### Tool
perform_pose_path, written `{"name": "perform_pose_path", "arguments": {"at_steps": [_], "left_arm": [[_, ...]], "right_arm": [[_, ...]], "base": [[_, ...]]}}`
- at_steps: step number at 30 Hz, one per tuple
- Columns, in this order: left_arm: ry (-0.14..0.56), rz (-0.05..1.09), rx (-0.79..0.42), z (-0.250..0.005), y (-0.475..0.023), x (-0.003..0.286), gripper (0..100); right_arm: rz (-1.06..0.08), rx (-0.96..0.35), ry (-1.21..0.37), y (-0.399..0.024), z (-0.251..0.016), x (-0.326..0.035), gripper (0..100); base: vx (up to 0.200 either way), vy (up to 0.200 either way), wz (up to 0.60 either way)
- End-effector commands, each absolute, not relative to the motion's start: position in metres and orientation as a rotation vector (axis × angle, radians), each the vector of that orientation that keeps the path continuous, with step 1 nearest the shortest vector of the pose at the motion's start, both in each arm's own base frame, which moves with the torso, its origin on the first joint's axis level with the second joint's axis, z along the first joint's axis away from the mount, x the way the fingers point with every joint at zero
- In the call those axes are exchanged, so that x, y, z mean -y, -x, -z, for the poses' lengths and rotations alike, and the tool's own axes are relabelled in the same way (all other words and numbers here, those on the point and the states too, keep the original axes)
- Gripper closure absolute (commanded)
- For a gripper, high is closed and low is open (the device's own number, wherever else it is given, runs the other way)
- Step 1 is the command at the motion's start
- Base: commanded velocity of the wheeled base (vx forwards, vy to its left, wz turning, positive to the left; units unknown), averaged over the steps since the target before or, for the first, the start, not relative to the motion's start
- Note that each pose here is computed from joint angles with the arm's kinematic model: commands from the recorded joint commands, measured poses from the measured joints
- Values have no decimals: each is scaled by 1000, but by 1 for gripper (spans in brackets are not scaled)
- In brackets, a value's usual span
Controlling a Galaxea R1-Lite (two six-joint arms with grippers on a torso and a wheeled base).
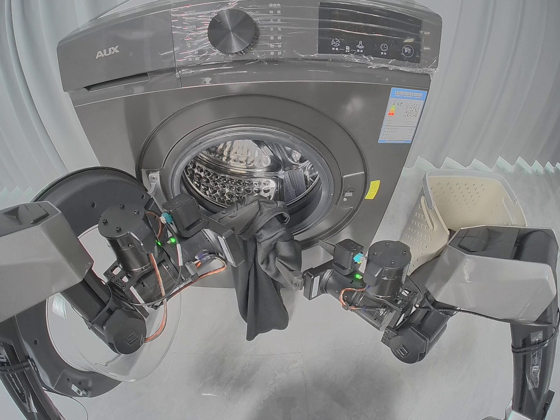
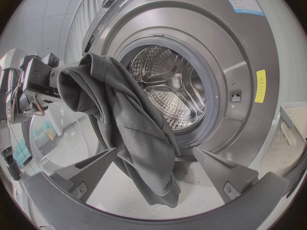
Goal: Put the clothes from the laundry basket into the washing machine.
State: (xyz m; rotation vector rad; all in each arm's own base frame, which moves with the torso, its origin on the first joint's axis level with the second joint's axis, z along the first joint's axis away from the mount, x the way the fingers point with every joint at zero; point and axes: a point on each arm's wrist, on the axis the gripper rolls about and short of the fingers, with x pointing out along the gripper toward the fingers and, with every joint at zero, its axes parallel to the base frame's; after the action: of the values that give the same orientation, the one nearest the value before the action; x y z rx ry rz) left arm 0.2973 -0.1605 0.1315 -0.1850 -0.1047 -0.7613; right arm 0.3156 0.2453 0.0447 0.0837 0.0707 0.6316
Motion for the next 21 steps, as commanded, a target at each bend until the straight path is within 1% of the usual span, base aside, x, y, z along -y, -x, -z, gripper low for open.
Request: {"name": "perform_pose_path", "arguments": {"at_steps": [1, 7, 11, 15, 16, 21], "left_arm": [[186, 762, 109, -133, -297, 160, 100], [186, 762, 110, -133, -296, 160, 100], [185, 762, 107, -133, -296, 160, 100], [185, 763, 102, -132, -296, 160, 100], [185, 763, 104, -132, -296, 160, 100], [185, 763, 102, -131, -297, 160, 100]], "right_arm": [[-634, -77, -80, -320, -37, -250, 0], [-625, -57, -90, -332, -30, -255, 0], [-629, -15, -107, -339, -37, -262, 0], [-636, -4, -113, -339, -39, -265, 0], [-638, 1, -113, -339, -40, -265, 100], [-646, 10, -118, -337, -42, -268, 100]], "base": [[0, 0, 0], [0, 0, 0], [0, 0, 0], [0, 0, 0], [0, 0, 0], [0, 0, 0]]}}
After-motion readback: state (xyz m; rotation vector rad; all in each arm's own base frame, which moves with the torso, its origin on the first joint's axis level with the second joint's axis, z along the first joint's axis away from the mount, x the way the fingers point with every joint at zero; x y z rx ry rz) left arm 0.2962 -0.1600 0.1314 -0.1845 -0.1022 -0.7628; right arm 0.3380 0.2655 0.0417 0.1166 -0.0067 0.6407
